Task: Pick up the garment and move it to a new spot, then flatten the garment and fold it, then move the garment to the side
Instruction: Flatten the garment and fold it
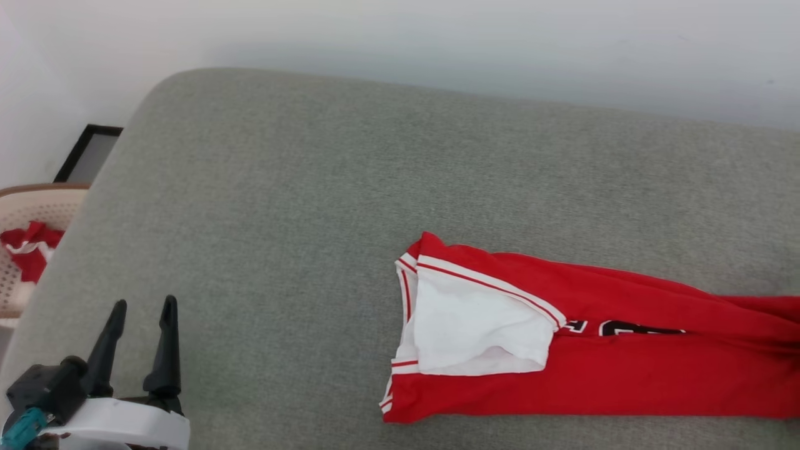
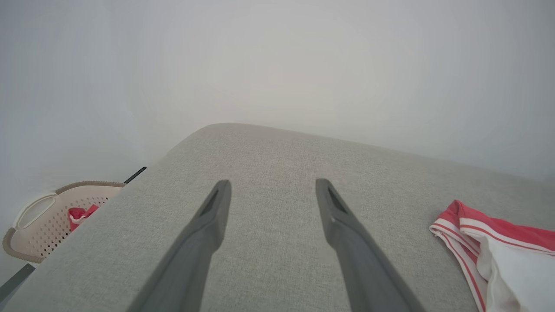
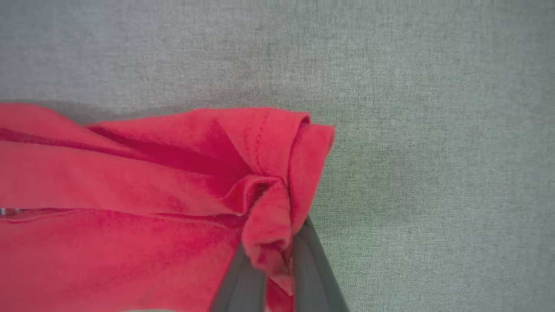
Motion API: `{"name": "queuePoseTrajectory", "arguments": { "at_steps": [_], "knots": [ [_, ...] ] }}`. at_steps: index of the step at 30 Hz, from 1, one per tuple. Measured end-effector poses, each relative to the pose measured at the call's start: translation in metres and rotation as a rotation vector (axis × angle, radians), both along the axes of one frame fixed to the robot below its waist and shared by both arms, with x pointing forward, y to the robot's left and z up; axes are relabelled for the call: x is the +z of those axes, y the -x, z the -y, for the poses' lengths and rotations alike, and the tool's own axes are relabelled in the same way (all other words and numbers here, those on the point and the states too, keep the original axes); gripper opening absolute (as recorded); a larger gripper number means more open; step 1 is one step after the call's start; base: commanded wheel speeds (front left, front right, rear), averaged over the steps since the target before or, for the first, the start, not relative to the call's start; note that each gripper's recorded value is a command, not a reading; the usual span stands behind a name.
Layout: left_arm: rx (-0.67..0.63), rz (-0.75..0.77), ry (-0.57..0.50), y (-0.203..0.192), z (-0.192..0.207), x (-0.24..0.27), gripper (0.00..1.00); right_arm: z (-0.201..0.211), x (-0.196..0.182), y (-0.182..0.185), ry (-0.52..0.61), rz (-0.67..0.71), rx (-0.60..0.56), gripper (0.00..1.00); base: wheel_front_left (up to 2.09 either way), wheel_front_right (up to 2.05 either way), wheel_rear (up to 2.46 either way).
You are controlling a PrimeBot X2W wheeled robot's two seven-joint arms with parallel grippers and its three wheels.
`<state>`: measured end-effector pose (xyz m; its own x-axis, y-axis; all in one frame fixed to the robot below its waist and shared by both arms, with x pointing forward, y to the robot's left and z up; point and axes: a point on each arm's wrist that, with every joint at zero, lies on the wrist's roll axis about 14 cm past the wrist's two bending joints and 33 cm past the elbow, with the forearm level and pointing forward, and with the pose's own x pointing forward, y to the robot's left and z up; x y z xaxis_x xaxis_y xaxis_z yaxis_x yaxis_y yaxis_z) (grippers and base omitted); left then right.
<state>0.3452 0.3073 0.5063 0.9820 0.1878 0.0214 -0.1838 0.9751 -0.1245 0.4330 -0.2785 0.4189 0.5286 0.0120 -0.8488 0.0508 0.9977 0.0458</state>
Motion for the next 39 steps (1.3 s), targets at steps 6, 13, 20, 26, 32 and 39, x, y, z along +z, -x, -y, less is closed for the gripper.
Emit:
{"name": "queuePoseTrajectory", "arguments": {
  "at_steps": [6,13,20,26,32,39],
  "knots": [
    [-0.029,0.004,0.003,-0.008,0.008,-0.001,1.0,-0.023,0.024,-0.004,-0.033,0.077,0.069,0.0,0.0,0.0,0.0],
    [-0.042,0.014,0.012,-0.008,0.013,0.0,1.0,-0.1,0.058,0.002,-0.171,0.189,0.257,0.0,0.0,0.0,0.0],
    [-0.033,0.005,0.02,0.001,0.011,-0.004,1.0,-0.198,0.072,0.014,-0.316,0.222,0.467,0.0,0.0,0.0,0.0],
    [-0.014,-0.005,0.027,0.01,0.006,-0.005,1.0,-0.273,0.076,0.02,-0.401,0.237,0.62,0.0,0.0,0.0,0.0],
    [0.021,-0.013,0.034,0.022,-0.002,-0.008,1.0,-0.323,0.065,0.029,-0.41,0.217,0.734,0.0,0.0,0.0,0.0],
    [0.047,-0.015,0.045,0.032,-0.007,-0.01,1.0,-0.347,0.043,0.028,-0.395,0.196,0.758,0.0,0.0,0.0,0.0]
  ]
}}
